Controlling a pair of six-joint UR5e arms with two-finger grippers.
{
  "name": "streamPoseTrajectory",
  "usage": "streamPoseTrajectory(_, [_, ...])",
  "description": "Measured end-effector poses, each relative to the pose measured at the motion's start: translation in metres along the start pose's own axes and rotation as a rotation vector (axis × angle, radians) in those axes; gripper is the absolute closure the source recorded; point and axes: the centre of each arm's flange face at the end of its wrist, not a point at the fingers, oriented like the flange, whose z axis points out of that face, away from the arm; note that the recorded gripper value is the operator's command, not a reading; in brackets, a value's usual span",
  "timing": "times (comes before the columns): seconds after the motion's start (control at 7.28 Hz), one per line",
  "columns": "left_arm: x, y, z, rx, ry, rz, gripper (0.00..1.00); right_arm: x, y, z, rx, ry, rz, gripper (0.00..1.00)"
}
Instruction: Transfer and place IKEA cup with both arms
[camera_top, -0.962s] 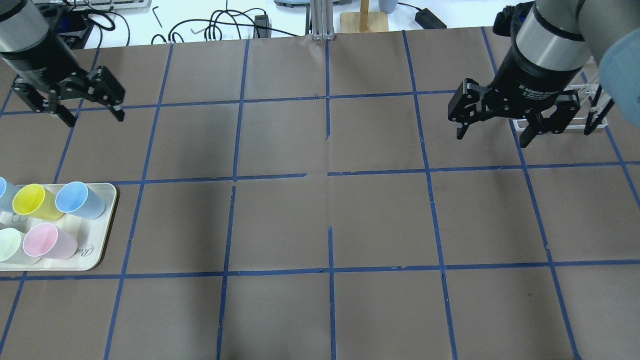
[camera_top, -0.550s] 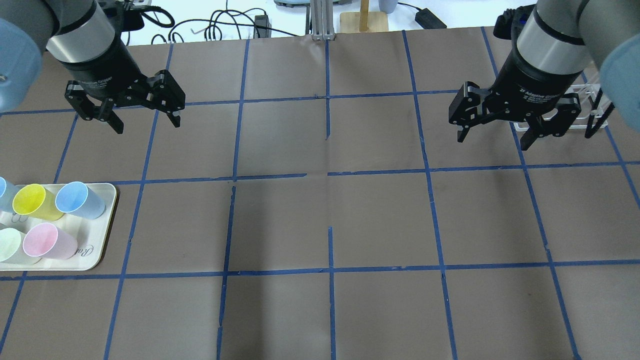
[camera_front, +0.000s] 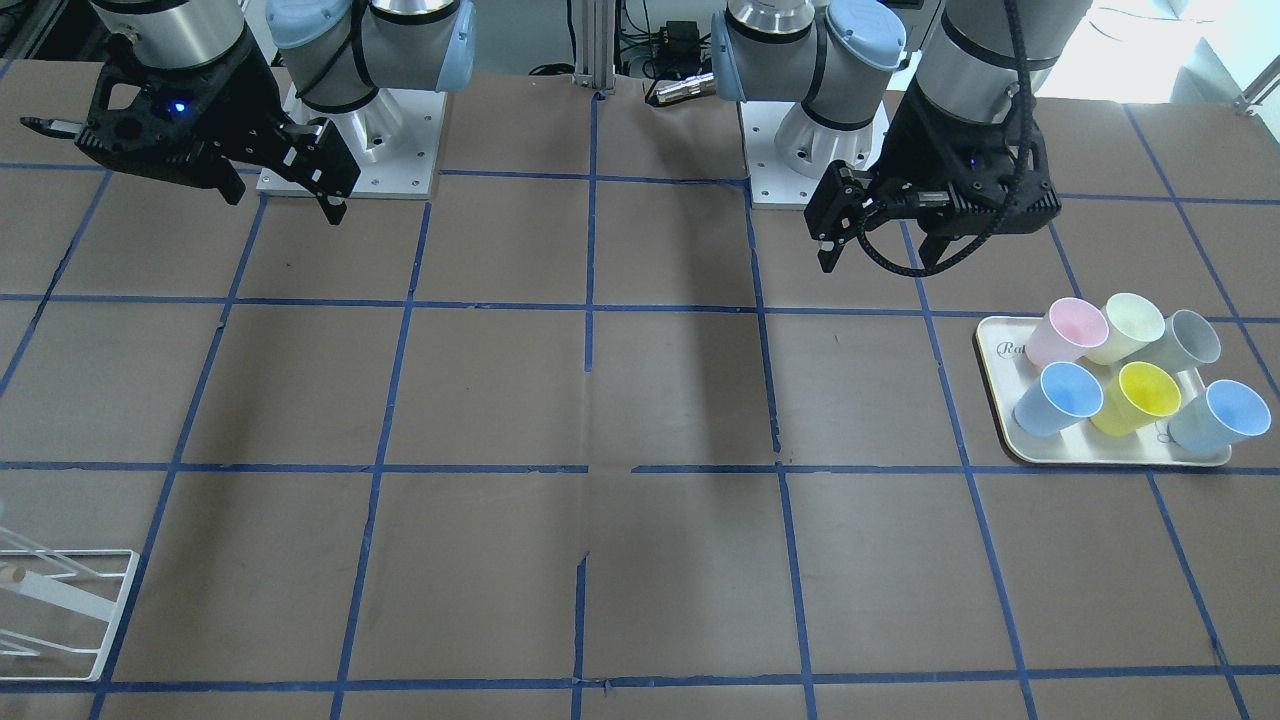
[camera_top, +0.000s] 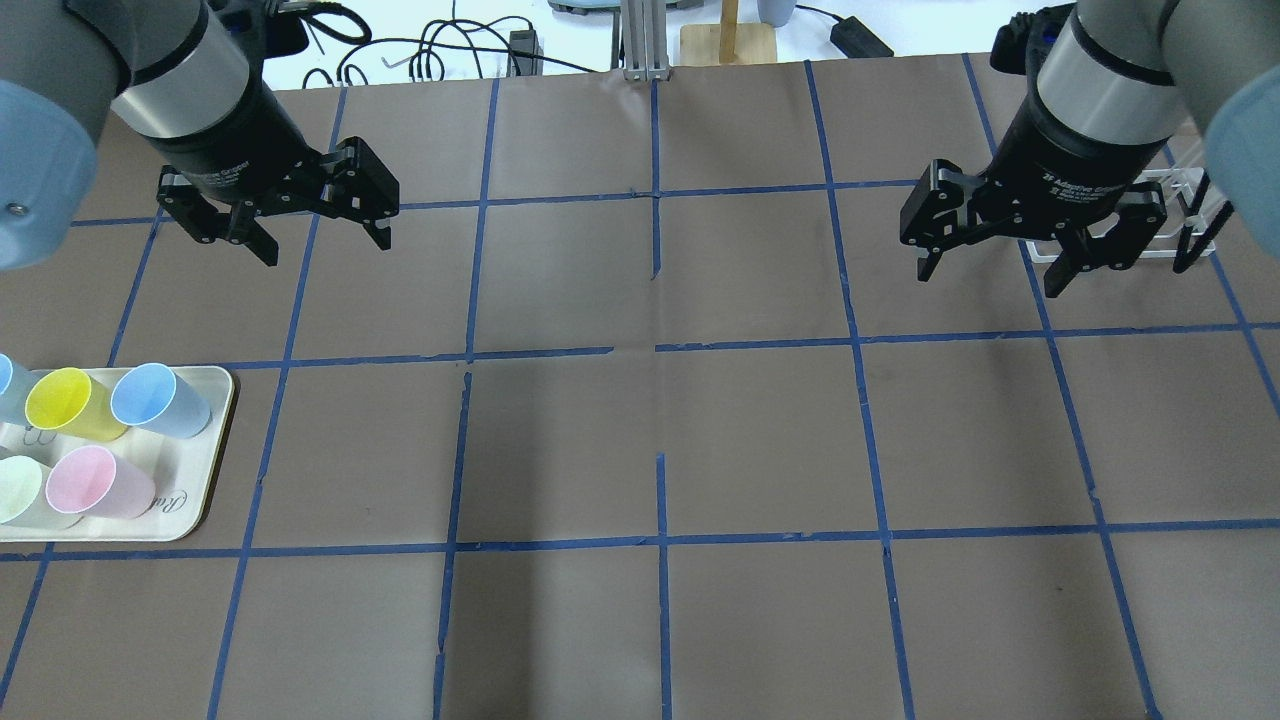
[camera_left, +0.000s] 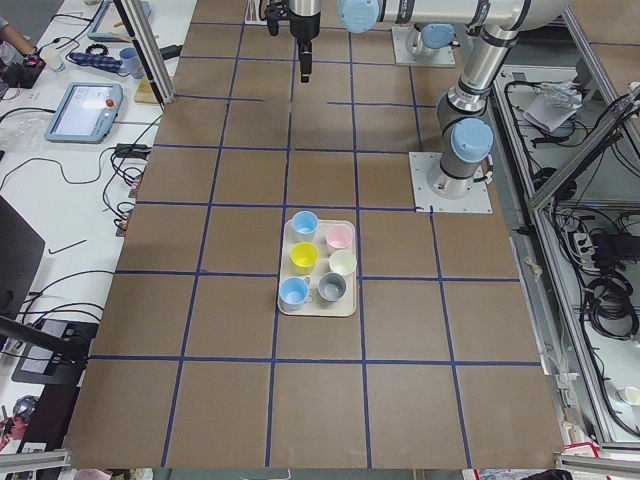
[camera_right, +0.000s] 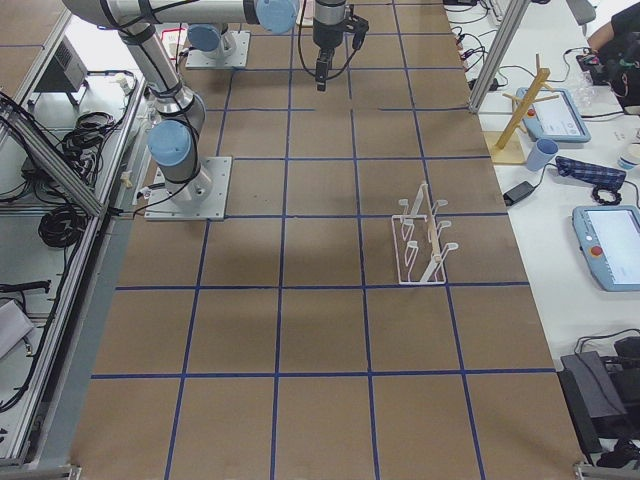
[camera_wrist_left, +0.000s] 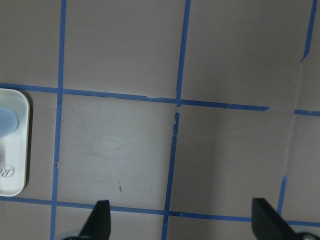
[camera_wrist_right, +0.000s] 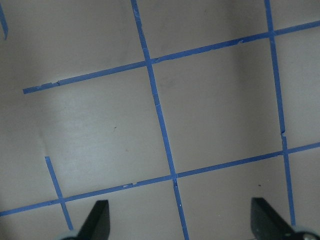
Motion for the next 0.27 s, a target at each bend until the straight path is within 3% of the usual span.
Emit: streamPoseTrajectory(0.27, [-0.0067,-0.0132,-0.0004,0.004,-0.021,0.071,0.00,0.0000,-0.0005,-0.0014,0.004,0.000,0.000,0.00])
